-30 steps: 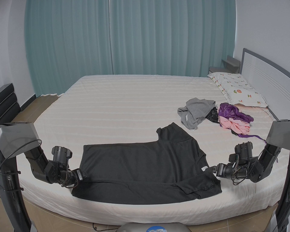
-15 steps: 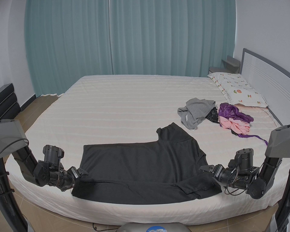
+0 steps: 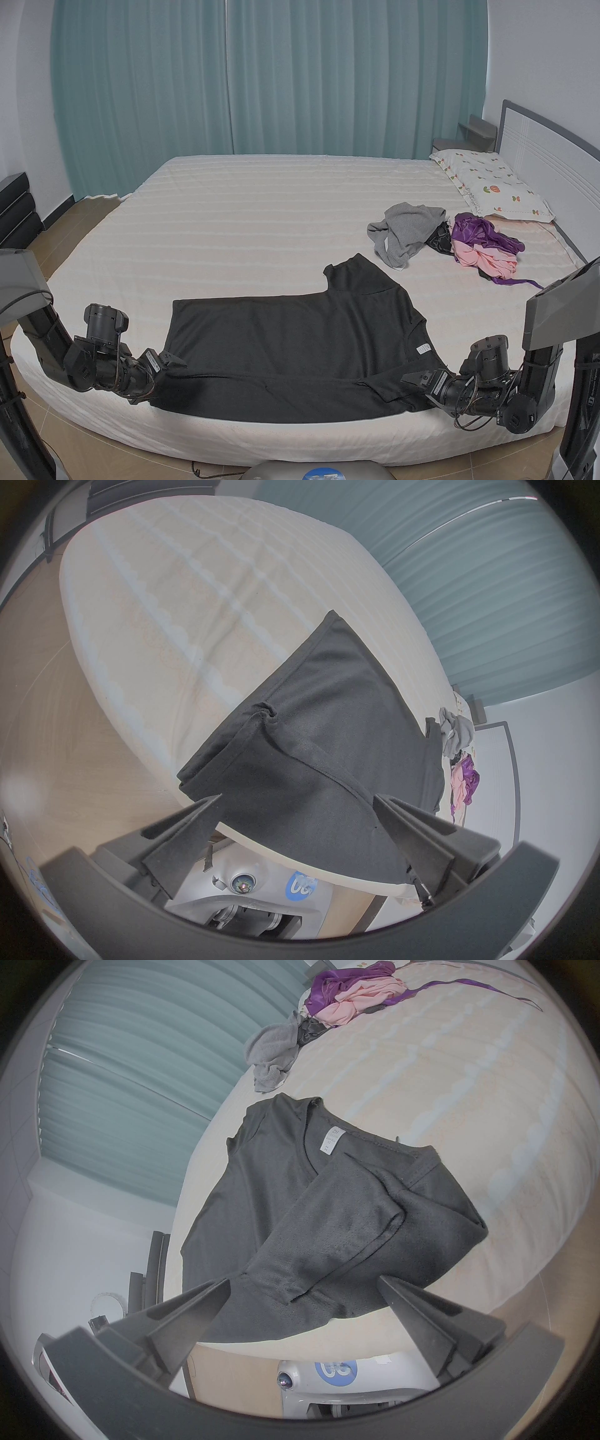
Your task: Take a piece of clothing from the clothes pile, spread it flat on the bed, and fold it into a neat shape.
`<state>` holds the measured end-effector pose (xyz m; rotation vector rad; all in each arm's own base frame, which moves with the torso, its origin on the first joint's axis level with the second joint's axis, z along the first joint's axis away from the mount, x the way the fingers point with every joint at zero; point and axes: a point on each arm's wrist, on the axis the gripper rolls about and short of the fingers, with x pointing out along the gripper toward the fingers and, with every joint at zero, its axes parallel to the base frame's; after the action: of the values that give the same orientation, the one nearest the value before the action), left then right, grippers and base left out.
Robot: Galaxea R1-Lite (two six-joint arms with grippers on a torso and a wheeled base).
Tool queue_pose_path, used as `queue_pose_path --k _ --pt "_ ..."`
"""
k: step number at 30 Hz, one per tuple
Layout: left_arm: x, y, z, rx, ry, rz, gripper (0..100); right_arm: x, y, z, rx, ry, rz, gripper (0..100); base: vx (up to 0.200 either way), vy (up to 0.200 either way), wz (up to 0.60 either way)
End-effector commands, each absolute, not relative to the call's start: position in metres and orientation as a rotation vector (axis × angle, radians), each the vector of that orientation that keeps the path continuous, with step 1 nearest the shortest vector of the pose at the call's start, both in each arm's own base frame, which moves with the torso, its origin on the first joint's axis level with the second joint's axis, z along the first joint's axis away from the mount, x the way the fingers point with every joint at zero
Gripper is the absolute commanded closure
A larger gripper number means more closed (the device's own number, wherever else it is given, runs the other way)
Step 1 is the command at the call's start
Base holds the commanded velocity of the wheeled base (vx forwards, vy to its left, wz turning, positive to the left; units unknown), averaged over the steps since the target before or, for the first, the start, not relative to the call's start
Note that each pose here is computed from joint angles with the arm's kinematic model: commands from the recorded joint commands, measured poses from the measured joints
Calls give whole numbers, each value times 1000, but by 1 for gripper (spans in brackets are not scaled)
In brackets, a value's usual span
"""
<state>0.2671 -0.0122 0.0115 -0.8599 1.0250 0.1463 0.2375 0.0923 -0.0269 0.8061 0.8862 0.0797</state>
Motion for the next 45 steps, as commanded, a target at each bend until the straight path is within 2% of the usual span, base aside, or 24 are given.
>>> queue_pose_path --k 1,6,25,26,45 --pt "267 -12 12 -860 1025 146 0 241 88 -30 814 882 60 0 0 0 0" --pt "267 -12 12 -860 1025 146 0 253 80 -28 843 838 42 0 0 0 0" --pt "268 -12 12 -859 1023 144 0 258 82 -37 822 841 13 0 0 0 0" --pt "267 -12 12 -859 1024 144 0 258 82 -37 821 840 11 100 0 0 0" --pt "267 -12 12 -858 1025 142 0 247 78 -26 825 825 -2 100 0 0 0"
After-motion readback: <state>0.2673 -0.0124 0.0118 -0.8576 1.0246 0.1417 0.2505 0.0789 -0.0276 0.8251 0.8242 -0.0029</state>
